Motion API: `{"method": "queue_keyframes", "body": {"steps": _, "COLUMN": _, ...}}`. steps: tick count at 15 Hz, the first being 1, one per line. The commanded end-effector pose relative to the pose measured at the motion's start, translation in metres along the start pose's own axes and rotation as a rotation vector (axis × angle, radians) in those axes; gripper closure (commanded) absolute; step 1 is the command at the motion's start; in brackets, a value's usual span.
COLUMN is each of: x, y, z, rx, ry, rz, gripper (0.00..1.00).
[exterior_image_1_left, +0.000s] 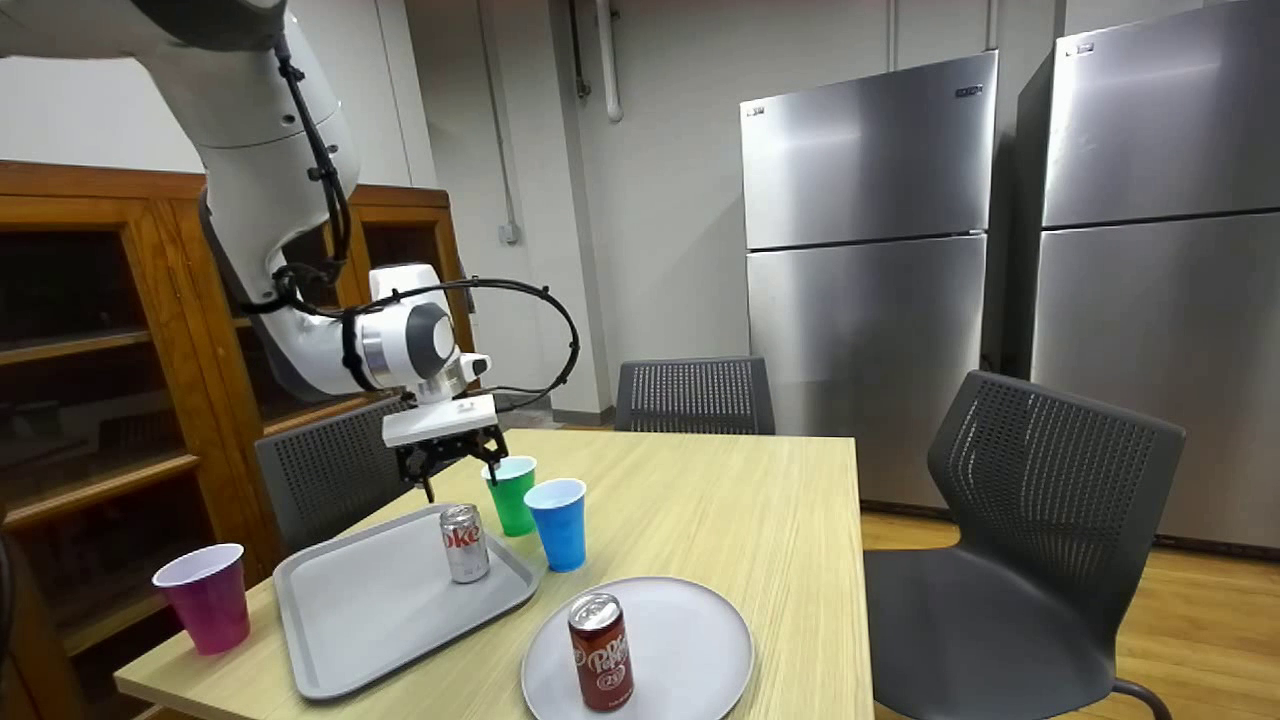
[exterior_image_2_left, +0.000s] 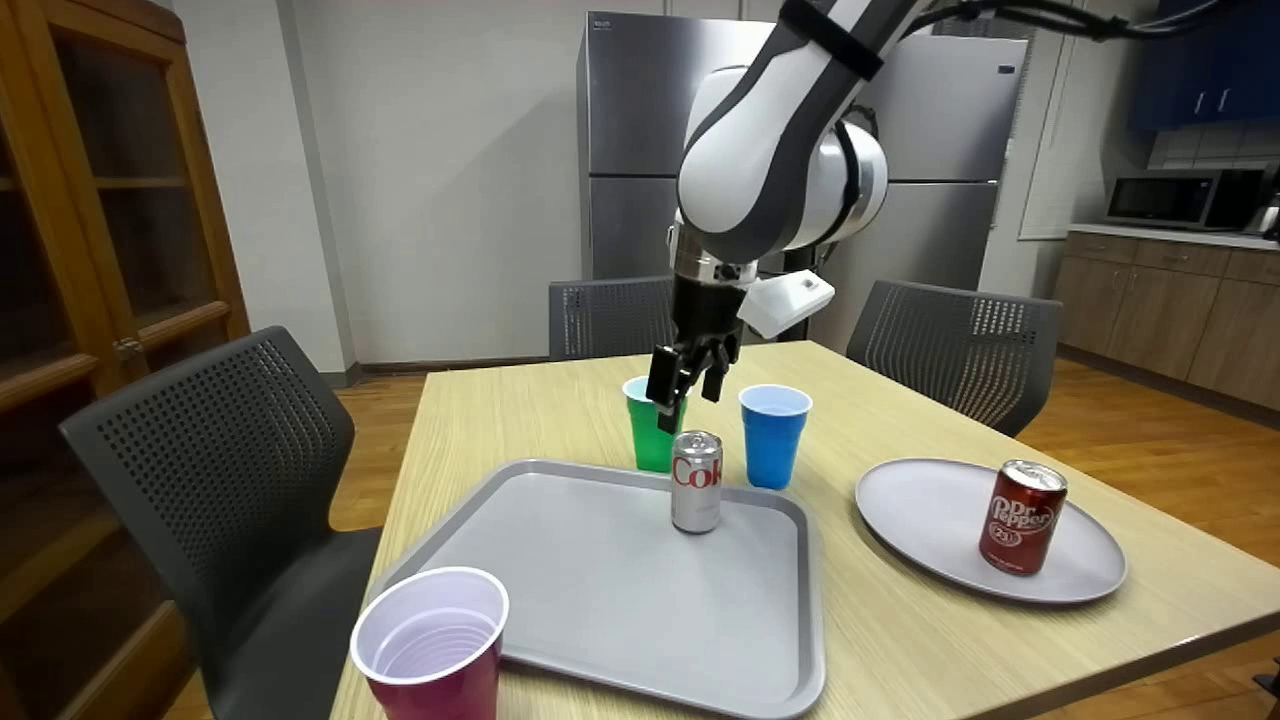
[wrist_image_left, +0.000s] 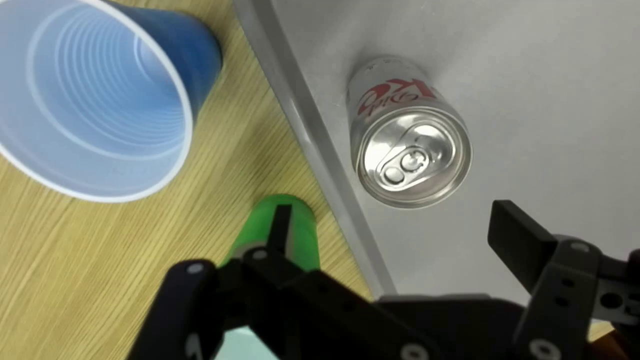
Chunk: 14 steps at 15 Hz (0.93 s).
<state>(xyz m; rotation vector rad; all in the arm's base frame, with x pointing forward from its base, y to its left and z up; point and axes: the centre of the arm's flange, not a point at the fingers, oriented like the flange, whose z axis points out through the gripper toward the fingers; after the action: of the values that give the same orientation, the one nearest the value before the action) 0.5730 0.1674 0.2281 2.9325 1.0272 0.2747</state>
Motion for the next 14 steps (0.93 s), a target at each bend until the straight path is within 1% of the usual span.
{"method": "queue_keyframes", "body": {"steps": 1, "x": -0.004, "y": 0.008, "z": -0.031, "rx": -0.004, "ry": 0.002, "rz": 0.007, "gripper": 0.0}}
{"method": "queue_keyframes", "body": {"steps": 4, "x": -0.007, "y": 0.014, "z": -0.043, "rx": -0.017, "ry": 0.006, "rz": 0.041, "gripper": 0.0}}
{"method": "queue_keyframes", "body": {"steps": 7, "x": -0.012, "y": 0.023, "z": -0.053, "rx": -0.034, "ry": -0.012, "rz": 0.089, "gripper": 0.0}}
{"method": "queue_keyframes", "body": {"steps": 12, "x": -0.031, "y": 0.041, "z": -0.071, "rx": -0.024, "ry": -0.046, "rz": 0.178, "gripper": 0.0}}
{"method": "queue_keyframes", "body": {"steps": 14, "x": -0.041, "y": 0.048, "z": -0.077, "rx": -0.029, "ry": -0.05, "rz": 0.235, "gripper": 0.0}}
